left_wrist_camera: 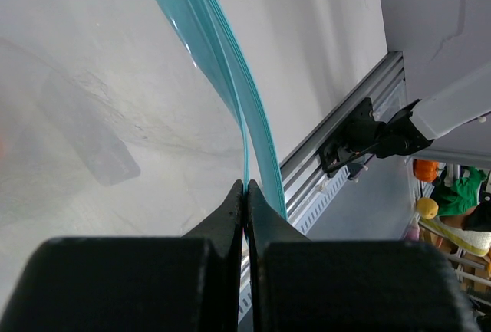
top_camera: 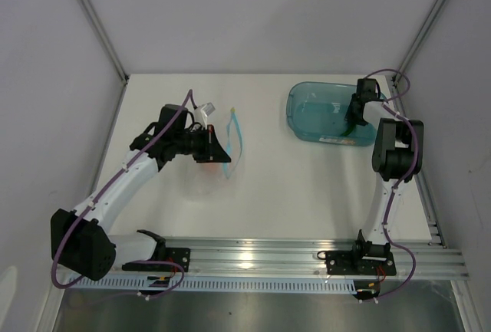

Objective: Place the food in the zip-top bag and seal the zipper
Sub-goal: Pick up the fake vegetable from the bin.

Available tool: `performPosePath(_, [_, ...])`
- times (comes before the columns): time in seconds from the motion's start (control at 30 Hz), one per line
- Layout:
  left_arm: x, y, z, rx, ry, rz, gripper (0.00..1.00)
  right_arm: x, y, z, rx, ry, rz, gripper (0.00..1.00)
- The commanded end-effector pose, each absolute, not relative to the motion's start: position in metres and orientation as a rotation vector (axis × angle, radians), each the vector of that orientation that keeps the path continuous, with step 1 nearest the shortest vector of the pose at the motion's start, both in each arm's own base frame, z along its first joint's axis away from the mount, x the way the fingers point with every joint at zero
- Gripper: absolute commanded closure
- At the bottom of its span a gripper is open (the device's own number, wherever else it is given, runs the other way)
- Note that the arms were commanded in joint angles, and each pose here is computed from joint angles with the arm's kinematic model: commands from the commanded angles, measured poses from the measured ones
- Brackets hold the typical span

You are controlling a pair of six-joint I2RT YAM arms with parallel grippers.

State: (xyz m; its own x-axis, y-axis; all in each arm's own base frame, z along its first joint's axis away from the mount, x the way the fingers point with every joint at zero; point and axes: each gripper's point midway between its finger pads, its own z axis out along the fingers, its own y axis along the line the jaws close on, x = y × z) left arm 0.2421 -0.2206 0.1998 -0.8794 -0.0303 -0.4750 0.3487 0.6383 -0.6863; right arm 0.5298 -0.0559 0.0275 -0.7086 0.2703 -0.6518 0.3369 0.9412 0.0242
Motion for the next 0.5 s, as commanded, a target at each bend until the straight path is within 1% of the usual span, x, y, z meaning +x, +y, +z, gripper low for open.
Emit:
performPosePath(0.0, [0.236,-0.217,0.207,0.292,2.374,-1.138,0.99,0.525,-0.051,0.049,0.46,2.387,-0.07,0.94])
performPosePath(0.1, [0.234,-0.216,0.208,0.297,2.372,-1.136,0.99,0.527,-0.046,0.062,0.468,2.363,-0.036,1.0])
performPosePath(0.3, [0.229,-0.214,0.211,0.307,2.372,-1.132,0.99,0.535,-0.044,0.112,0.511,2.25,0.001,1.0])
performPosePath(0.47, [0.225,-0.215,0.213,0.328,2.378,-1.16,0.99,0.539,-0.037,0.162,0.608,2.134,0.092,1.0])
